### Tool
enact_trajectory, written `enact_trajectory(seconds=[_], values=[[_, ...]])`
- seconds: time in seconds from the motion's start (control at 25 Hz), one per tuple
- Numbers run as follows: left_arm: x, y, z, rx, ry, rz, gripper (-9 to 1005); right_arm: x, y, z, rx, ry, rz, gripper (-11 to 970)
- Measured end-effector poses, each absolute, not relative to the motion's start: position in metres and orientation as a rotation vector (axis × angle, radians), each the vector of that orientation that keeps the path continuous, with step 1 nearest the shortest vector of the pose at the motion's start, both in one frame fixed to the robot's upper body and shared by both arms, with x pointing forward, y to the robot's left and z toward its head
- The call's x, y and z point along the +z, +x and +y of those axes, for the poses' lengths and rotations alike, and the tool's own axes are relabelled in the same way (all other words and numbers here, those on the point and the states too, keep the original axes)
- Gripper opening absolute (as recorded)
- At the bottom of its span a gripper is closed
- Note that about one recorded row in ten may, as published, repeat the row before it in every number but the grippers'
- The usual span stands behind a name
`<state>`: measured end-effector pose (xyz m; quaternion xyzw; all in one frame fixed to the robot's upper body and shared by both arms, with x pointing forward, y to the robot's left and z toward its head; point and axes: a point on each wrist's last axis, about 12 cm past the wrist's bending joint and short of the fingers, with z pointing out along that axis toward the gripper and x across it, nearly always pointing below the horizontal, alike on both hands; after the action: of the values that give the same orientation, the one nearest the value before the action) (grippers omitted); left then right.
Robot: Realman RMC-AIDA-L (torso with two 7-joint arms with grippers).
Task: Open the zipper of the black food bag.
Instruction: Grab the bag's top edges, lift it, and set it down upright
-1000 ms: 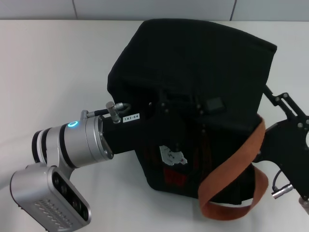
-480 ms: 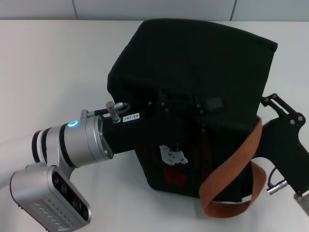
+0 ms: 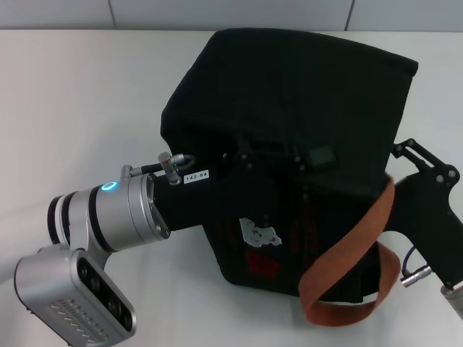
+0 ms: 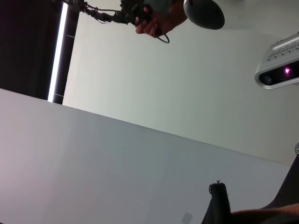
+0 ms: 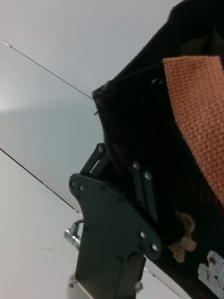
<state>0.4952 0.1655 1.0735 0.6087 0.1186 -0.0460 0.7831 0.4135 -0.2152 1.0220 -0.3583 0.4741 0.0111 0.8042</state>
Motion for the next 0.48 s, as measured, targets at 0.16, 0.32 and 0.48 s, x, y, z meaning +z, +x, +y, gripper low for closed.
enact_trajectory(seconds=[0.16,0.32,0.48], values=[[1.0735,0.4950,0.1655,-0.100,1.315,0.255,92,1.0222,0.4150,-0.2146,0.024,-0.768,1.015,364],[1.0735,0.4948,0.1655,-0.102,1.314,0.254,93,1.0223,0.4170,-0.2138,0.024,-0.773,1.016,349],[1.0736,0.4947,0.1655,-0.103,1.314,0.253,93,1.0225,0.4184,-0.2128,0.027,-0.776,1.016,333]])
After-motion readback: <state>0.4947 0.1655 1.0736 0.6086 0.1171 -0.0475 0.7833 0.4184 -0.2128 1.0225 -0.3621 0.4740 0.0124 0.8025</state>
